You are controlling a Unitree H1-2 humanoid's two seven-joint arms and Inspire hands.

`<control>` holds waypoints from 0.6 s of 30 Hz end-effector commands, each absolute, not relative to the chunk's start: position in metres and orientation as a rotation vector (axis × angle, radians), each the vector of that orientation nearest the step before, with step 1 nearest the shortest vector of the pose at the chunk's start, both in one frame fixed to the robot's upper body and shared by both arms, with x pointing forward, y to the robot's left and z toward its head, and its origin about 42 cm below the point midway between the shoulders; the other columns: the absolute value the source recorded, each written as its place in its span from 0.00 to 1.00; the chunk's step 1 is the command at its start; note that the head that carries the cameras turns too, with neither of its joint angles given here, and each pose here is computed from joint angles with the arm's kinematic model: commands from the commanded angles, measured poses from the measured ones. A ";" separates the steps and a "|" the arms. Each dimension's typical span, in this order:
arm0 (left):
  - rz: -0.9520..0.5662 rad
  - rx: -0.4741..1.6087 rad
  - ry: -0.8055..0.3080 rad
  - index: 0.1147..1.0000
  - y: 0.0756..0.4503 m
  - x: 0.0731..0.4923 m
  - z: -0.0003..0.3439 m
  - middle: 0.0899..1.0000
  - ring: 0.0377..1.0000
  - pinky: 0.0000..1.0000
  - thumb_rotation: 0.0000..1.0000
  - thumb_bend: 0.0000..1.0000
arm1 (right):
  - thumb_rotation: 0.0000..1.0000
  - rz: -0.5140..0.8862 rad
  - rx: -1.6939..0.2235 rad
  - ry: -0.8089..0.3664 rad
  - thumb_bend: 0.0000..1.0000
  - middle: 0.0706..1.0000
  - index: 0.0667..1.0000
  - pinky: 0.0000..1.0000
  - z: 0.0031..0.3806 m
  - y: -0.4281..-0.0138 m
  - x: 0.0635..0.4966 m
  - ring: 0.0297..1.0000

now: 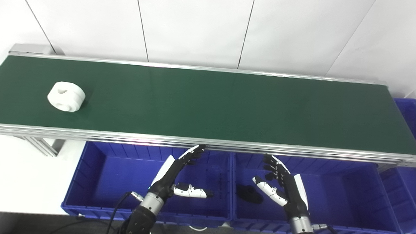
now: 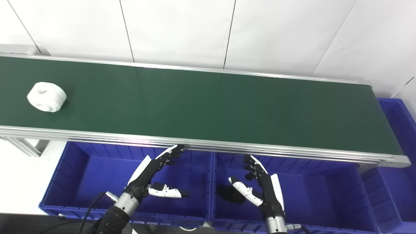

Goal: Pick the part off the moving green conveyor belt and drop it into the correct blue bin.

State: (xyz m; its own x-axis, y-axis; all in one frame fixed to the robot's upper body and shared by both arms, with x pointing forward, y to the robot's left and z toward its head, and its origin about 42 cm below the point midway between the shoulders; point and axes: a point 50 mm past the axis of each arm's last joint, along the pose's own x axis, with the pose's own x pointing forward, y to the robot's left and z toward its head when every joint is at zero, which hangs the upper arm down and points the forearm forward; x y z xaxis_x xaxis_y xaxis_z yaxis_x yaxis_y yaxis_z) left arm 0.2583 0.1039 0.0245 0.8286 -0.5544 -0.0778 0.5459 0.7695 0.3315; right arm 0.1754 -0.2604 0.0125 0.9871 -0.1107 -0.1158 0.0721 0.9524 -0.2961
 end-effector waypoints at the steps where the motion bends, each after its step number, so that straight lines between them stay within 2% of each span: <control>1: -0.590 0.341 -0.088 0.89 0.099 0.265 0.036 0.88 0.86 0.80 0.31 0.72 | 0.57 -0.089 -0.295 0.059 0.67 0.83 0.84 0.75 0.022 -0.261 0.181 0.81; 18: -0.588 0.329 -0.095 0.89 0.099 0.264 0.037 0.88 0.86 0.79 0.30 0.72 | 0.58 -0.093 -0.310 0.060 0.65 0.82 0.84 0.75 0.023 -0.262 0.180 0.80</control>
